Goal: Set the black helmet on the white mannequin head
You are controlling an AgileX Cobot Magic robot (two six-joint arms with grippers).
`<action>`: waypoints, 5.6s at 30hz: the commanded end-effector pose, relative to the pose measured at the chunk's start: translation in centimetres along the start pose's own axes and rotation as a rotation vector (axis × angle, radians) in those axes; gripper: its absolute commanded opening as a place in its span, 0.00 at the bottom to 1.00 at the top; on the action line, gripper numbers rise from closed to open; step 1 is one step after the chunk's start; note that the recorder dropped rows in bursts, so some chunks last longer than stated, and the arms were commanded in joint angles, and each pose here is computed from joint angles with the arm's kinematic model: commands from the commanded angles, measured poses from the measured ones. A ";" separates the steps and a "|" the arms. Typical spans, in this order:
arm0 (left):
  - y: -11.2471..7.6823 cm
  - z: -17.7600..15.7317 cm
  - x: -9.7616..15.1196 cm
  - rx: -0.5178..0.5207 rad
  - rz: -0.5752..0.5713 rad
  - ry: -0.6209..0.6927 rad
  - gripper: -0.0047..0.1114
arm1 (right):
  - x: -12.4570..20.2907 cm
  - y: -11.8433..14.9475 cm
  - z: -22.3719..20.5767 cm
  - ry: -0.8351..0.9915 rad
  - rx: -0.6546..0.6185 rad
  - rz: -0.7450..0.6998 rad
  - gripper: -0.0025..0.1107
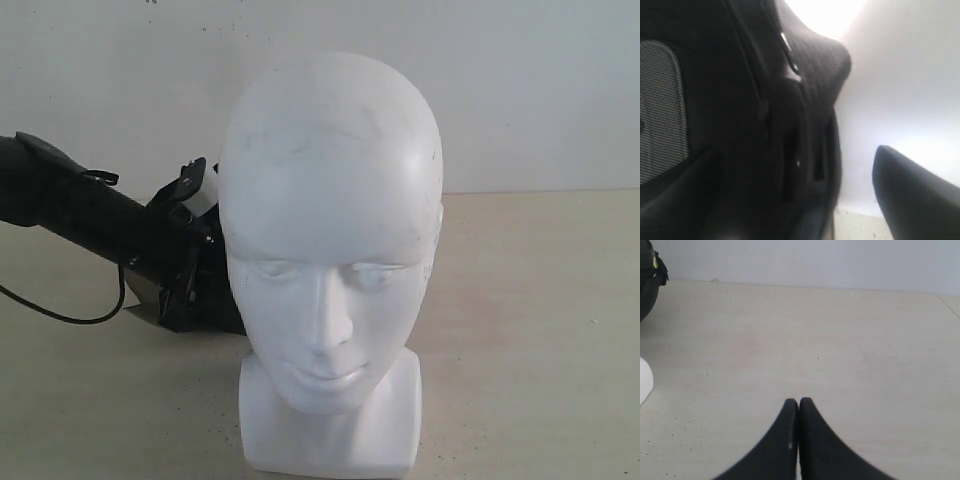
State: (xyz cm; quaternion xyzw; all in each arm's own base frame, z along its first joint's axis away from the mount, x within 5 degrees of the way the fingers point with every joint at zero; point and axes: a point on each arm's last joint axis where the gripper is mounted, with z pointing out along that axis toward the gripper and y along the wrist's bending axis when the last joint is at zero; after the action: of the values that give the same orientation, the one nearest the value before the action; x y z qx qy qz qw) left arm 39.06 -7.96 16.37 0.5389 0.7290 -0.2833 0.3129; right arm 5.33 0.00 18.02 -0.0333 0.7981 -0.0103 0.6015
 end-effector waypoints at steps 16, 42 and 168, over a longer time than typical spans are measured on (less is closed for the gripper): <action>0.3 0.2 0.1 -0.039 0.005 0.008 0.54 | 0.0 0.0 0.0 -0.007 0.003 -0.005 0.02; -1.2 -6.4 -2.5 -0.131 -0.254 -0.071 0.08 | 0.0 0.0 0.0 -0.007 0.003 -0.005 0.02; -37.5 -33.3 -16.2 0.400 -0.264 -1.927 0.08 | 0.0 0.0 0.0 -0.007 0.003 -0.005 0.02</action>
State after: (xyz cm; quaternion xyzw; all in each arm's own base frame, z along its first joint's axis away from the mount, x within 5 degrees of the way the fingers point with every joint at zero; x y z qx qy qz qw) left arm 1.34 -2.66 52.22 -0.0205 0.2237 -0.6953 0.6827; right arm 5.33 0.00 18.02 -0.0333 0.7981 -0.0103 0.6015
